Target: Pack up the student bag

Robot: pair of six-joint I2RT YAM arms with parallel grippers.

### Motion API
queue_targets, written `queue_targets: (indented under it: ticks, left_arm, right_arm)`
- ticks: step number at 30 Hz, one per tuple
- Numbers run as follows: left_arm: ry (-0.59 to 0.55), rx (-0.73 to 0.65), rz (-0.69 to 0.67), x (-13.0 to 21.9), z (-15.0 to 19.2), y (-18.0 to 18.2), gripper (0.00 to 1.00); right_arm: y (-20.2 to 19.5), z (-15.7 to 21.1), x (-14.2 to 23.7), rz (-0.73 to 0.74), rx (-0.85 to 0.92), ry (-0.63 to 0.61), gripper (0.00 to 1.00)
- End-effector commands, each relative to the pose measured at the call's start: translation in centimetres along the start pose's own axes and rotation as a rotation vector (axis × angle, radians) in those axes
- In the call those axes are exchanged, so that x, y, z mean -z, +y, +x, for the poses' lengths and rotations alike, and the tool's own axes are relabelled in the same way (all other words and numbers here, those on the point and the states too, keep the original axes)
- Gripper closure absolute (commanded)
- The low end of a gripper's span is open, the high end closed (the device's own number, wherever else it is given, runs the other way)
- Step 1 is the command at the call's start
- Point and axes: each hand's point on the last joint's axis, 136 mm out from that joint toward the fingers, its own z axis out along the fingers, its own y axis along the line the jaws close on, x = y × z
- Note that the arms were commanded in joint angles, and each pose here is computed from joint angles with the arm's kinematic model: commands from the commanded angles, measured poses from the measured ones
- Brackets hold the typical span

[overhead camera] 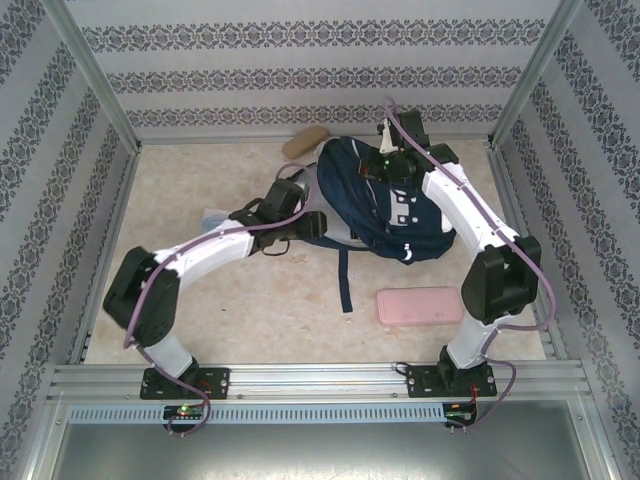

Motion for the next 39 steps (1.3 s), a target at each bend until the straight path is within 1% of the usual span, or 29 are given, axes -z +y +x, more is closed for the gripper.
queue_targets:
  ticks: [1, 5, 7, 10, 13, 15, 18, 22, 24, 26, 28, 29, 33, 39]
  left_arm:
    - [-0.018, -0.196, 0.006, 2.5, 0.7, -0.8, 0.41]
    - [0.039, -0.333, 0.083, 2.6, 3.3, -2.9, 0.4]
    - [0.074, -0.414, 0.105, 2.1, 4.8, -4.2, 0.36]
    - [0.135, -0.5, 0.124, 1.1, 6.9, -5.8, 0.3]
    - [0.178, -0.589, 0.139, 0.0, 8.4, -7.3, 0.29]
    - [0.197, -0.646, 0.147, -0.7, 9.3, -8.4, 0.15]
    - [0.219, -0.718, 0.169, -1.6, 10.5, -10.4, 0.15]
    - [0.264, -0.839, 0.2, -2.7, 12.9, -13.1, 0.11]
    - [0.288, -0.898, 0.209, -3.3, 14.0, -14.4, 0.07]
    - [0.308, -0.949, 0.223, -3.9, 15.2, -15.5, 0.06]
    - [0.326, -0.987, 0.235, -4.5, 16.2, -16.4, 0.02]
    - [0.343, -1.002, 0.234, -4.9, 16.8, -16.5, 0.0]
    - [0.403, -1.067, 0.231, -6.4, 18.8, -17.2, 0.0]
    - [0.431, -1.124, 0.204, -8.0, 20.1, -17.4, 0.0]
  right_arm:
    - [-5.0, -0.6, -1.6, 0.142, -0.04, -0.018, 1.0]
    - [-5.4, -0.5, -2.3, 0.138, -0.061, -0.003, 1.0]
    - [-5.3, -0.6, -2.2, 0.133, -0.064, -0.006, 1.0]
    - [-5.1, -0.8, -1.7, 0.127, -0.064, -0.018, 1.0]
    - [-4.9, -0.8, -1.3, 0.124, -0.064, -0.023, 1.0]
    - [-4.8, -0.8, -1.0, 0.12, -0.061, -0.026, 1.0]
    - [-4.8, -0.8, -0.5, 0.121, -0.055, -0.027, 1.0]
    - [-4.9, -0.8, -0.2, 0.12, -0.056, -0.026, 1.0]
    - [-5.1, -0.8, -0.2, 0.121, -0.059, -0.024, 1.0]
    - [-5.1, -0.8, -0.2, 0.118, -0.065, -0.024, 1.0]
    - [-5.1, -0.7, -0.3, 0.115, -0.065, -0.021, 1.0]
    - [-5.1, -0.7, -0.3, 0.116, -0.067, -0.02, 1.0]
    - [-5.1, -0.7, -0.4, 0.113, -0.071, -0.018, 1.0]
    - [-5.0, -0.5, -0.4, 0.107, -0.076, -0.015, 1.0]
